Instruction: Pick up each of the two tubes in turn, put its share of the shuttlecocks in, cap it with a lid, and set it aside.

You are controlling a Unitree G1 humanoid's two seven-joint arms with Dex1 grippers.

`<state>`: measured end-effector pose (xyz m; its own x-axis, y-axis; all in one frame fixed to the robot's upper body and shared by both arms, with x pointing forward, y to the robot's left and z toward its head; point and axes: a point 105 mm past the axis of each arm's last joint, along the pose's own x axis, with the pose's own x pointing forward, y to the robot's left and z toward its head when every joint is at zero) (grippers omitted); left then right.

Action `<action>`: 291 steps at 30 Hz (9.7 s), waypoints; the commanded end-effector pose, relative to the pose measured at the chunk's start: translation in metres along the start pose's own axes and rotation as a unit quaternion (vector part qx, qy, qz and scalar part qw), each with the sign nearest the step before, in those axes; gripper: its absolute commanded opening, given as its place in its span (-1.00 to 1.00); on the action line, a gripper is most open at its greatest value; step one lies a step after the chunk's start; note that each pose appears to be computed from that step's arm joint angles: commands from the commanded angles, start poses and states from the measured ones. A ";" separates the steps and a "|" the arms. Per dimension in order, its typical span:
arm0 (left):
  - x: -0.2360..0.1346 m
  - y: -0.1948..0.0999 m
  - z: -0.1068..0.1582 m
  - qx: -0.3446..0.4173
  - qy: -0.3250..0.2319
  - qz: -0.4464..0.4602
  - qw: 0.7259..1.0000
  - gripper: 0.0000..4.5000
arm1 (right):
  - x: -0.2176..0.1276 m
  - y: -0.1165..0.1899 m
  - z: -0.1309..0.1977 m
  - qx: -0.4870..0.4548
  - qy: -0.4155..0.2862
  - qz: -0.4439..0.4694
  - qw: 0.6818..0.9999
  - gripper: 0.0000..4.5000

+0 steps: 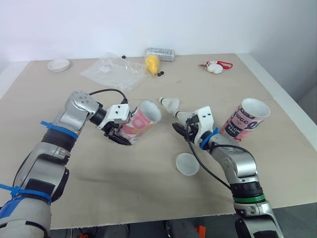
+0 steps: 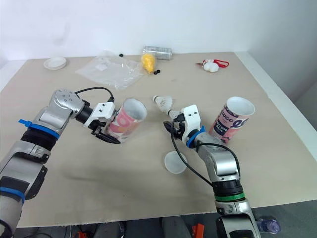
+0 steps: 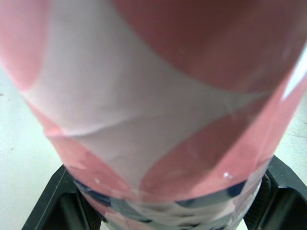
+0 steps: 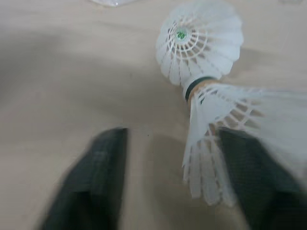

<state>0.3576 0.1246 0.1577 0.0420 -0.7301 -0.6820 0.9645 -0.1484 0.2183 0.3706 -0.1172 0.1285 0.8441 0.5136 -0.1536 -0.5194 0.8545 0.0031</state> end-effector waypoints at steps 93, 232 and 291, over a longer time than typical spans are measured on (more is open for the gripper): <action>-0.030 -0.012 -0.022 -0.029 0.000 0.044 0.999 0.35 | 0.065 0.022 0.055 -0.019 -0.031 0.034 0.999 0.98; 0.010 0.002 0.028 0.012 -0.010 -0.009 1.000 0.35 | -0.003 0.108 0.126 -0.604 0.056 0.428 0.670 -0.96; 0.056 -0.006 0.023 -0.057 -0.235 0.242 0.940 0.35 | -0.091 0.047 0.133 -0.234 -0.013 0.337 0.912 -0.96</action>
<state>0.3470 0.0693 0.1160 0.3536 -0.9117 -0.2091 0.9125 0.2870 0.2915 0.2990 -0.1185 0.2670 0.3217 0.9117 -0.2554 -0.9242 0.2438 -0.2940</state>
